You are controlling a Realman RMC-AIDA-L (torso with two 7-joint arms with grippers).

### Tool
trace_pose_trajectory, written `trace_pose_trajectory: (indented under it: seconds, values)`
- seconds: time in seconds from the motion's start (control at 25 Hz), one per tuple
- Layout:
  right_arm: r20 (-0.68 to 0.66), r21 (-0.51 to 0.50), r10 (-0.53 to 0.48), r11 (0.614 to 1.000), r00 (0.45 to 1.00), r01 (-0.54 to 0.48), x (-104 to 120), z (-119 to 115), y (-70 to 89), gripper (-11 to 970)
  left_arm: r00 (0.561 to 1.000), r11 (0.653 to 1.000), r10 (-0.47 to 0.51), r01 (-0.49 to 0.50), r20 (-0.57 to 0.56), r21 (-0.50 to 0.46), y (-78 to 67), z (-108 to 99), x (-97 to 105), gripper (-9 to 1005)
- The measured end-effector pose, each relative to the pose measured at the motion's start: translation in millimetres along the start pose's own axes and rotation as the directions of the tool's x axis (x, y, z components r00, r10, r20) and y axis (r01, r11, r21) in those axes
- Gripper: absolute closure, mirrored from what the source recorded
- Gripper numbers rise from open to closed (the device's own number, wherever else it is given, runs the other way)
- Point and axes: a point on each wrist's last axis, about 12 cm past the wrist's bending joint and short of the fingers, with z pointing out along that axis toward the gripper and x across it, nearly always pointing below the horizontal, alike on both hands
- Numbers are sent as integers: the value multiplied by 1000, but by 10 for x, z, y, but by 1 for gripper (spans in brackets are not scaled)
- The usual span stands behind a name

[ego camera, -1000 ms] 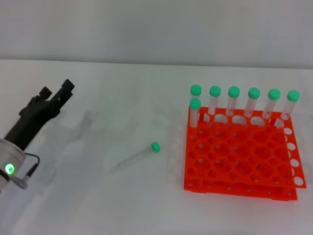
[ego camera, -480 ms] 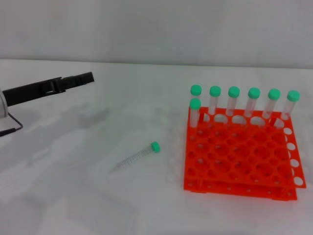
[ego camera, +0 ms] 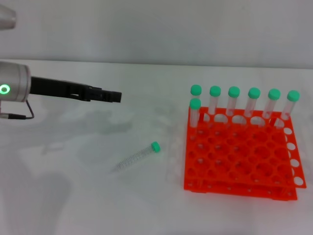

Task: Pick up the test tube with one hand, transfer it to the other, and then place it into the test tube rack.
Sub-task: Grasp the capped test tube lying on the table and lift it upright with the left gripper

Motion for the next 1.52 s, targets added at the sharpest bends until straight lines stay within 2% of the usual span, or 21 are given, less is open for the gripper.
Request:
trace_pose_trajectory:
  seconds: [0.16,0.36,0.56,0.84,1.0,1.16,1.36,1.52]
  values:
    - [0,0,0,1000,1000,0,0,0,0,89,988,998,65,-67,-140,-6,-79,105,-87,106]
    - [-1,2,-1,1000,1000,1,3,-6,-7,89,944,989,144,-151,-297,1,-199,259,-160,107]
    - [1,4,-2,1000,1000,2,-3,-4,-17,90,904,980,178,-197,-389,-10,-292,419,-194,107]
    - [-1,5,-2,1000,1000,2,-2,-4,-18,90,801,955,220,-293,-557,-43,-457,752,-133,108]
    - [-5,10,-1,1000,1000,2,8,-18,-33,90,776,949,250,-315,-579,-13,-533,932,-110,108]
    - [-6,14,-2,1000,1000,2,10,-26,-45,90,762,939,265,-343,-591,-22,-528,959,-123,112]
    - [-1,35,7,999,1000,-7,7,-35,-75,89,735,929,296,-370,-610,5,-592,1026,-141,117]
    - [0,38,9,999,1000,-9,7,-36,-78,89,693,917,316,-398,-648,22,-646,1076,-148,118]
